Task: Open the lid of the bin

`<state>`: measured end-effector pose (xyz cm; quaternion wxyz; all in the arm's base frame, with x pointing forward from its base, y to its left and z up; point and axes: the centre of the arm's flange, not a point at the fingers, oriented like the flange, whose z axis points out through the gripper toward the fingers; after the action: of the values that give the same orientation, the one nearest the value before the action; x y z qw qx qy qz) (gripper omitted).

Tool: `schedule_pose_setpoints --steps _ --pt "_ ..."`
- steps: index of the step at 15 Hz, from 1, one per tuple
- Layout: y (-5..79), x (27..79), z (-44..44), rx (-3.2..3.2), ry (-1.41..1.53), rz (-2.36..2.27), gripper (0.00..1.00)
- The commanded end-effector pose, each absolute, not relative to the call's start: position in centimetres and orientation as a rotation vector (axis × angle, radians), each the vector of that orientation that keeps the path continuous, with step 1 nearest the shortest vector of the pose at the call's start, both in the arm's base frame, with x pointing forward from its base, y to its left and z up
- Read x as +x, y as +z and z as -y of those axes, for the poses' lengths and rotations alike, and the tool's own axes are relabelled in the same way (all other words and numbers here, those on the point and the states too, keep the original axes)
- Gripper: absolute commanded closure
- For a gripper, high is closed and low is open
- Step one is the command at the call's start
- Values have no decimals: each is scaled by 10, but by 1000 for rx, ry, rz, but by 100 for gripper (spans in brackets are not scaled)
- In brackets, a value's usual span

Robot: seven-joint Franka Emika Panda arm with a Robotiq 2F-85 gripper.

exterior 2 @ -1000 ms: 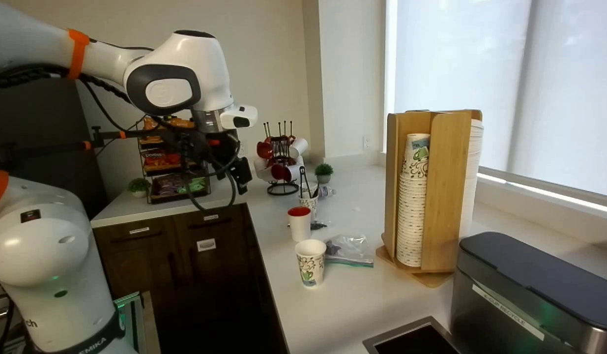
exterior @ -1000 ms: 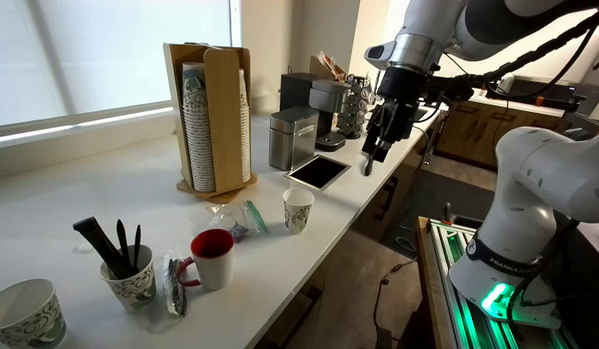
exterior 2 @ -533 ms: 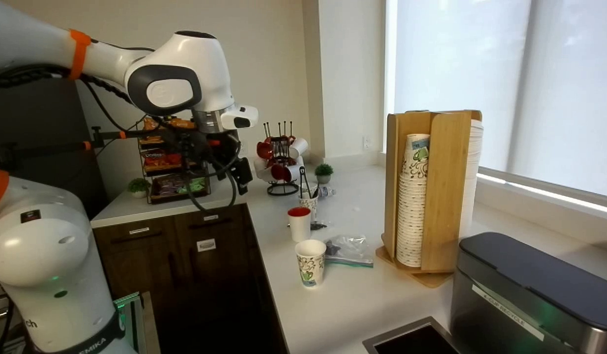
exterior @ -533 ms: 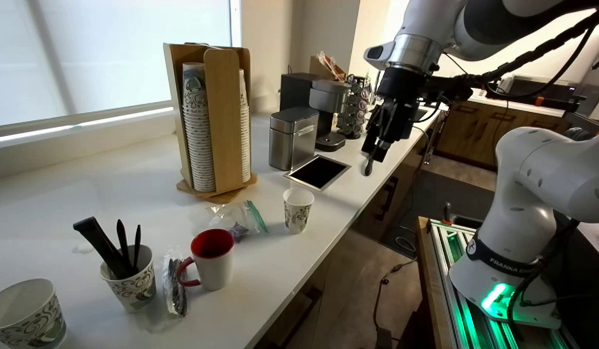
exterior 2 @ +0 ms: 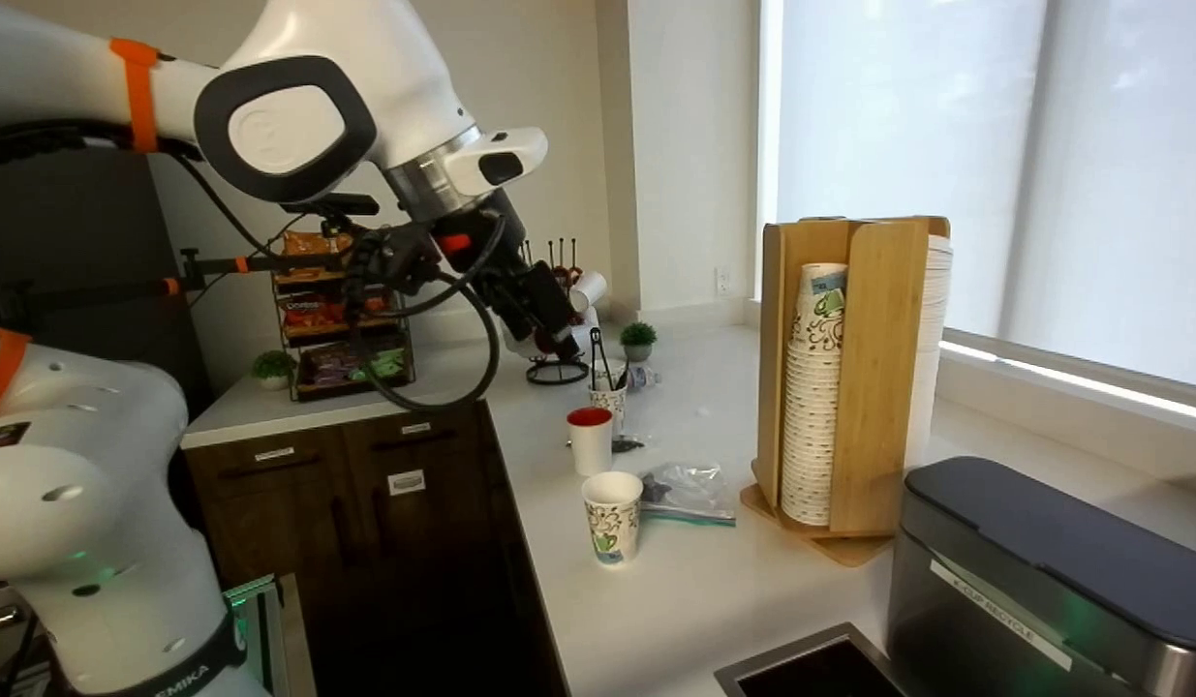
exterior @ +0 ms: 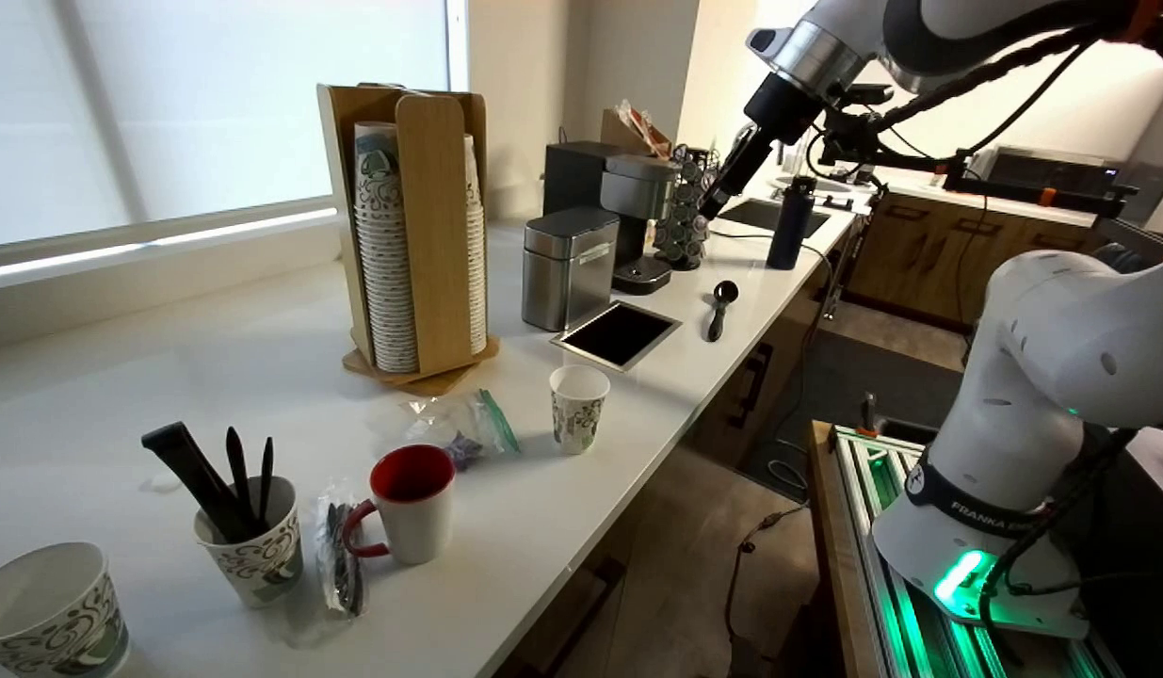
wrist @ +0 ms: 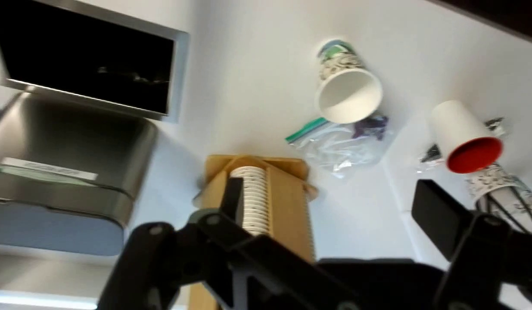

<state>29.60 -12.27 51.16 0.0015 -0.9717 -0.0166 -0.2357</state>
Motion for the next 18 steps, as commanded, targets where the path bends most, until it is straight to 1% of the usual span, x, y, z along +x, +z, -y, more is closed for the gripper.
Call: schedule_pose_setpoints --steps 1,5,6,7,11,13,15,17,18 --pt "482 263 190 -3193 -746 15 0" --pt "457 241 256 -3373 -504 122 0" --pt "453 240 269 -3415 -464 82 0" --pt "474 238 247 -3336 -549 59 0" --pt "459 236 263 -3384 -470 57 0" --pt "456 240 261 -3394 -497 76 0" --pt "453 252 275 -3478 -568 193 0" --pt "455 265 289 -3543 -575 390 0" --pt "455 281 289 -3565 -558 481 0"
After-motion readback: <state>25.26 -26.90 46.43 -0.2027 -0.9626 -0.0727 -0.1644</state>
